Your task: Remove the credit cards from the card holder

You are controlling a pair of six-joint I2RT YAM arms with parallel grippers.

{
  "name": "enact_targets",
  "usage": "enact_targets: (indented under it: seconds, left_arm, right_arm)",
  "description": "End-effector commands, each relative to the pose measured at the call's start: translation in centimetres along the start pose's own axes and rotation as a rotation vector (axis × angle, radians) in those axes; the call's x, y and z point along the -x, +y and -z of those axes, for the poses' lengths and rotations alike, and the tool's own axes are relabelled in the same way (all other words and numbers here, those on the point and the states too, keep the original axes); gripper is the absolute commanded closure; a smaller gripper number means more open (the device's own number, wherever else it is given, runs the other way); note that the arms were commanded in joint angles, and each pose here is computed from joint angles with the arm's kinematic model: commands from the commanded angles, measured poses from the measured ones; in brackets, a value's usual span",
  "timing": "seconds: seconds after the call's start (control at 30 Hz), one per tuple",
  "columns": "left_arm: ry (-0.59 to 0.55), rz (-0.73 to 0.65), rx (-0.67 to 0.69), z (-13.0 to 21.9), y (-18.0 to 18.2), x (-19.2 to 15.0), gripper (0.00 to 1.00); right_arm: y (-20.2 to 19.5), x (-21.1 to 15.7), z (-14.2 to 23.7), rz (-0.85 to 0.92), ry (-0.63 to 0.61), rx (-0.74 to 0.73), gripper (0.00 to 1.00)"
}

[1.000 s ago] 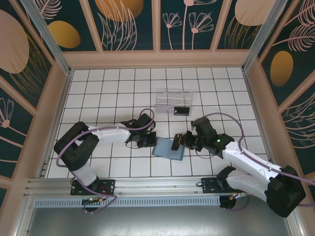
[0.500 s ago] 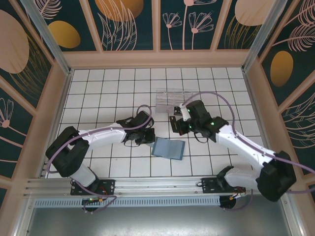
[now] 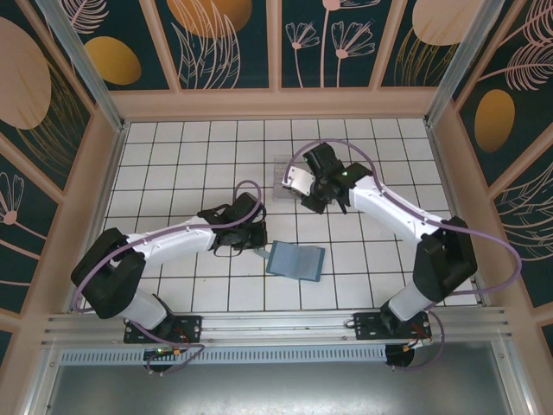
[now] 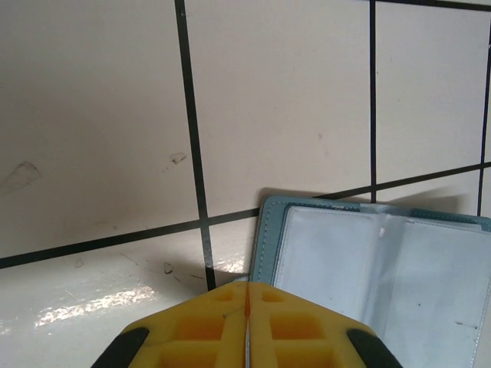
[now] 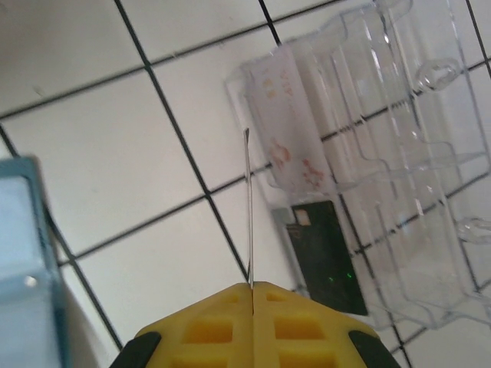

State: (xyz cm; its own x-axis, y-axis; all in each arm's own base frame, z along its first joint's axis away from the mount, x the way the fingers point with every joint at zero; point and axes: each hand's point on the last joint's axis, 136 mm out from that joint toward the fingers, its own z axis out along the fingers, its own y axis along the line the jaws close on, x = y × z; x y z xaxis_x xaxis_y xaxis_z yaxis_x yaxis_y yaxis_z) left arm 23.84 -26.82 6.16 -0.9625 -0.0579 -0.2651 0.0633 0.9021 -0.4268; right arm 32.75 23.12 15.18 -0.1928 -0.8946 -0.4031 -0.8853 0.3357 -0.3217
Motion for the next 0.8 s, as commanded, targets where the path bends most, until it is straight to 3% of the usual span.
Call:
enact_targets:
  seconds: [0.0,0.2,0.77]
  left_arm:
    - [-0.009,-0.013,0.034,0.2,1.0,0.0,0.90]
    - [-0.006,-0.037,0.038,-0.3,0.7,0.4,0.91]
    - [0.000,-0.051,0.011,-1.1,1.1,-0.2,0.91]
  right_arm:
    - [-1.5,-2.2,0.2,0.133,0.130,-0.017,1.00]
    - [-2.7,-4.2,-1.1,0.193,0.255,0.001,1.00]
    - [-4.0,-4.5,-4.8,0.309,0.330,0.044,1.00]
